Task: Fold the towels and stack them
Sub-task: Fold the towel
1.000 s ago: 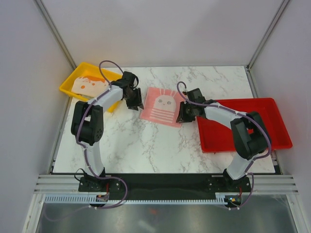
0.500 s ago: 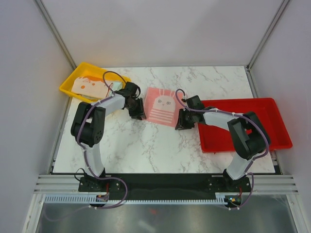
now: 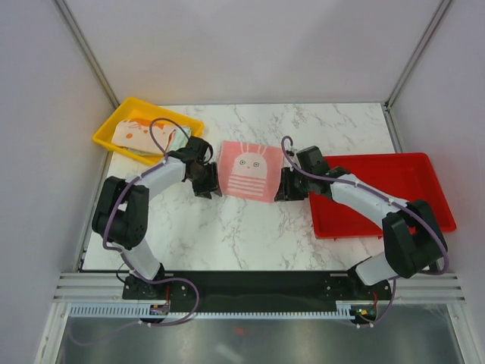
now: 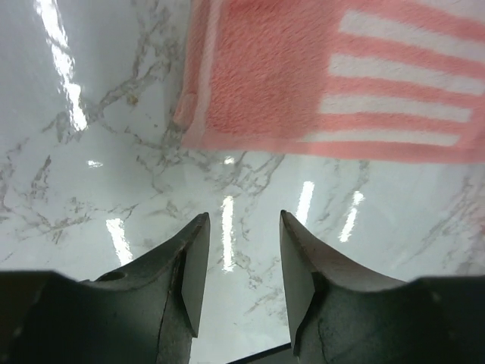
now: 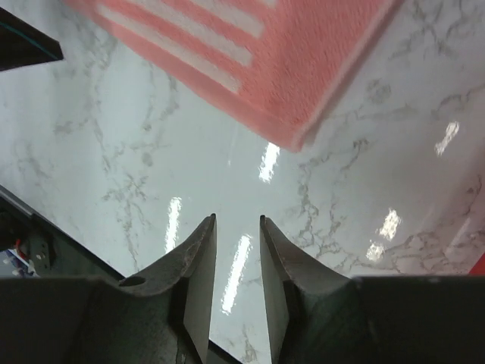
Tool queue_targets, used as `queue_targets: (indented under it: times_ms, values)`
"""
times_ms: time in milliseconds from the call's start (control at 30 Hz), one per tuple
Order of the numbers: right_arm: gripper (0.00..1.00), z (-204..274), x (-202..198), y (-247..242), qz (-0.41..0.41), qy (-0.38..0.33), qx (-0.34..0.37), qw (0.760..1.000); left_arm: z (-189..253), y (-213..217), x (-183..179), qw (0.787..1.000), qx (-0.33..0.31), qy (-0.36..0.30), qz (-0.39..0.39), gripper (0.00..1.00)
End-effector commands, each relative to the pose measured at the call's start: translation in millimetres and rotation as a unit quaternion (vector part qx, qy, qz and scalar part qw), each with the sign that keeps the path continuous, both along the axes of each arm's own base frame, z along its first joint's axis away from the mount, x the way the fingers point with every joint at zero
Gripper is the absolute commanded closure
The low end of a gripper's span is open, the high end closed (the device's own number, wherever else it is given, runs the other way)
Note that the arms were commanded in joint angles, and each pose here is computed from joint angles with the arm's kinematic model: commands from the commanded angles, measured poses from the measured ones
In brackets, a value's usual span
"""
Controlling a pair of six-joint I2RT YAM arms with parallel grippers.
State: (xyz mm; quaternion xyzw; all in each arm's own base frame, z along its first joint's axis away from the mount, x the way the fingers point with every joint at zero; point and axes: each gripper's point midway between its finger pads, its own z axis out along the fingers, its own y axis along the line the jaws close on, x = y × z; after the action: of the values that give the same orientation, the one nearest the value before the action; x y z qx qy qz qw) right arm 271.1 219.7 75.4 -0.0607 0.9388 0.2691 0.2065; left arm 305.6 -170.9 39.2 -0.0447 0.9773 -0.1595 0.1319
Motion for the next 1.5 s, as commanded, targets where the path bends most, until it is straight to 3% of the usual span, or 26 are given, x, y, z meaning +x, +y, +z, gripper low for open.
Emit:
queue_targets:
  times_ms: [0,67,100,167,200,267,467,733,1000,1167,1333,1467]
  values:
    - [0.62,43,35,11,0.007,-0.058,0.018,0.998,67,-19,45,0.995,-0.041,-0.086,-0.011,0.5]
    - [0.6,60,67,14,0.003,-0.079,0.027,0.996,77,-26,66,0.993,-0.047,-0.101,-0.036,0.51]
    - [0.6,64,80,13,0.006,-0.089,0.025,0.996,107,-39,87,0.987,-0.074,-0.135,-0.055,0.53]
    - [0.61,72,120,9,-0.009,-0.106,0.024,0.994,100,-46,110,0.985,-0.066,-0.143,-0.076,0.53]
    - [0.61,72,130,8,-0.012,-0.103,0.023,0.994,117,-54,129,0.979,-0.076,-0.169,-0.088,0.54]
    - [0.63,70,164,5,-0.018,-0.108,0.021,0.994,90,-55,149,0.981,-0.063,-0.156,-0.101,0.54]
    - [0.63,36,214,-4,-0.025,-0.098,-0.001,0.995,67,-52,201,0.977,-0.082,-0.164,-0.109,0.58]
    - [0.64,-19,241,-19,-0.034,-0.073,-0.042,0.996,21,-60,227,0.976,-0.097,-0.15,-0.125,0.58]
    - [0.63,-41,250,-38,-0.031,-0.084,-0.099,0.991,18,-59,241,0.972,-0.106,-0.167,-0.127,0.54]
    - [0.6,-28,247,-39,-0.01,-0.093,-0.097,0.991,46,-68,238,0.96,-0.134,-0.189,-0.159,0.51]
    - [0.5,4,240,-31,0.051,-0.124,-0.062,0.989,68,-55,242,0.945,-0.097,-0.238,-0.205,0.44]
    - [0.44,2,242,-47,0.046,-0.114,-0.062,0.99,67,-43,251,0.937,-0.05,-0.262,-0.226,0.4]
